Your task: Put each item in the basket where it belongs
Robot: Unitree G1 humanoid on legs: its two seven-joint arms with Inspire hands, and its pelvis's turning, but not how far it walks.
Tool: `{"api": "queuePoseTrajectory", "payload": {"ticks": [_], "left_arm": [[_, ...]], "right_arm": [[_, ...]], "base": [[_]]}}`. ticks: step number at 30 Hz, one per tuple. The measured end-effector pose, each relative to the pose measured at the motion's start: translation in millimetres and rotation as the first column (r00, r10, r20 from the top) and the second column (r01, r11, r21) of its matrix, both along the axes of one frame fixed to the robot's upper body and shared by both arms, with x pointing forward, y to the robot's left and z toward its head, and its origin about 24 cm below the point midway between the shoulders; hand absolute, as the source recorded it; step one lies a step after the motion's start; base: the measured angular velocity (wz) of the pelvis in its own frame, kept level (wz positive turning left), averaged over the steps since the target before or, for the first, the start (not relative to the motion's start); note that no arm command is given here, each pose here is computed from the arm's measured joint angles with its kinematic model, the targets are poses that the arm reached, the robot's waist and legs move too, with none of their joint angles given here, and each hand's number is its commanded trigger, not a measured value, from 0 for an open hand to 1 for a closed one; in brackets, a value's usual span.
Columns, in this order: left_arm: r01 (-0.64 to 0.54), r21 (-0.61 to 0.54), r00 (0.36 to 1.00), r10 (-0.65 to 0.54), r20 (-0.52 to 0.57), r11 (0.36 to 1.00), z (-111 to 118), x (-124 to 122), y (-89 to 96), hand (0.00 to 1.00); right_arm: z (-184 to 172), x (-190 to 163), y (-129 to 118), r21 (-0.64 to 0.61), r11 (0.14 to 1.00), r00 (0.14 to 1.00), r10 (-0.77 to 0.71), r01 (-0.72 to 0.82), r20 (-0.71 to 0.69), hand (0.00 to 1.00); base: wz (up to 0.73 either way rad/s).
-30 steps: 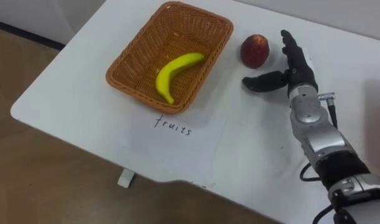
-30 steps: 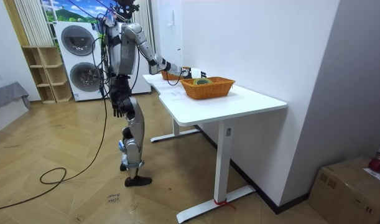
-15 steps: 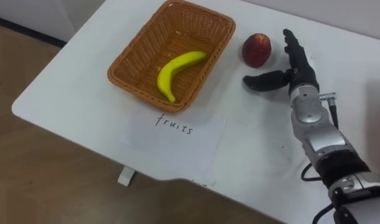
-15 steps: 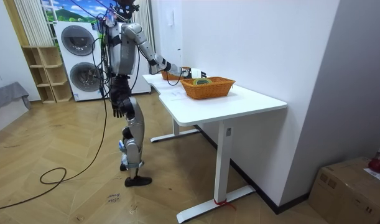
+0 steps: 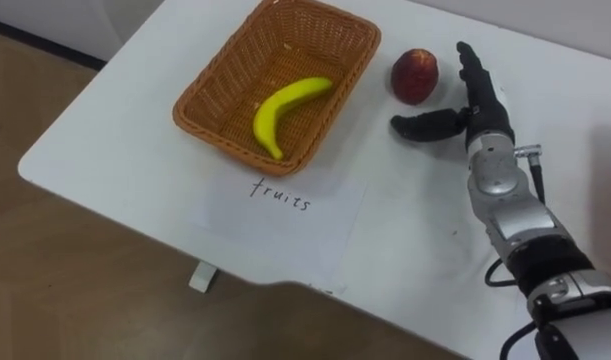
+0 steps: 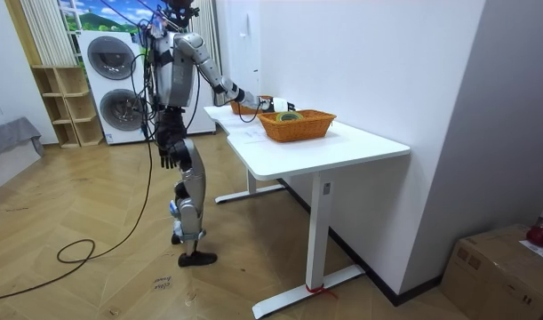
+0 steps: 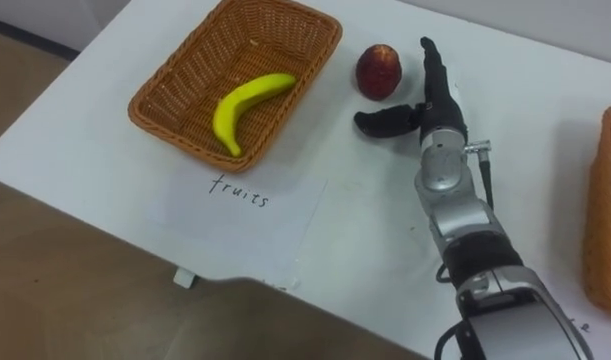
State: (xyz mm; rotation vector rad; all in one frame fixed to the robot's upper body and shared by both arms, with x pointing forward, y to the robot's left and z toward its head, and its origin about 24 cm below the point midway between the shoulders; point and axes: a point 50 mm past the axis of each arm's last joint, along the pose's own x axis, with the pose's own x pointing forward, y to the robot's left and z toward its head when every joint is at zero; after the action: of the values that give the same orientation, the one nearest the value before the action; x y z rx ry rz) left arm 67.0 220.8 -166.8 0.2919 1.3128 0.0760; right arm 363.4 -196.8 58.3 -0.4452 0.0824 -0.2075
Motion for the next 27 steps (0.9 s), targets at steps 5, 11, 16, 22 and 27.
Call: {"api": "queuePoseTrajectory", "payload": {"ticks": [5, 11, 16, 22, 27], "left_arm": [[0.001, 0.001, 1.0, -0.001, 0.006, 1.0, 0, 1, 0.1, 0.0], [0.03, 0.004, 1.0, -0.03, -0.006, 1.0, 0, 1, -0.8, 0.0], [0.042, 0.003, 0.999, -0.042, -0.002, 0.999, -1, 4, -1.7, 0.0], [0.071, 0.001, 0.997, -0.071, 0.013, 0.997, 0, 9, -4.3, 0.0], [0.086, -0.001, 0.996, -0.086, 0.011, 0.996, 0, 9, -5.6, 0.0]], "right_arm": [[0, 2, -2, -0.011, 1.0, 1.0, -0.019, 0.019, 0.001, 0.0], [6, 4, -6, -0.034, 0.998, 0.999, -0.046, 0.047, 0.021, 0.0], [8, 4, -9, -0.038, 0.997, 0.997, -0.069, 0.07, 0.038, 0.0], [12, 5, -11, -0.046, 0.993, 0.993, -0.103, 0.105, 0.063, 0.0], [14, 4, -13, -0.058, 0.988, 0.986, -0.138, 0.144, 0.088, 0.0]], "base": [[0.05], [0.06], [-0.01], [0.0], [-0.01]]}}
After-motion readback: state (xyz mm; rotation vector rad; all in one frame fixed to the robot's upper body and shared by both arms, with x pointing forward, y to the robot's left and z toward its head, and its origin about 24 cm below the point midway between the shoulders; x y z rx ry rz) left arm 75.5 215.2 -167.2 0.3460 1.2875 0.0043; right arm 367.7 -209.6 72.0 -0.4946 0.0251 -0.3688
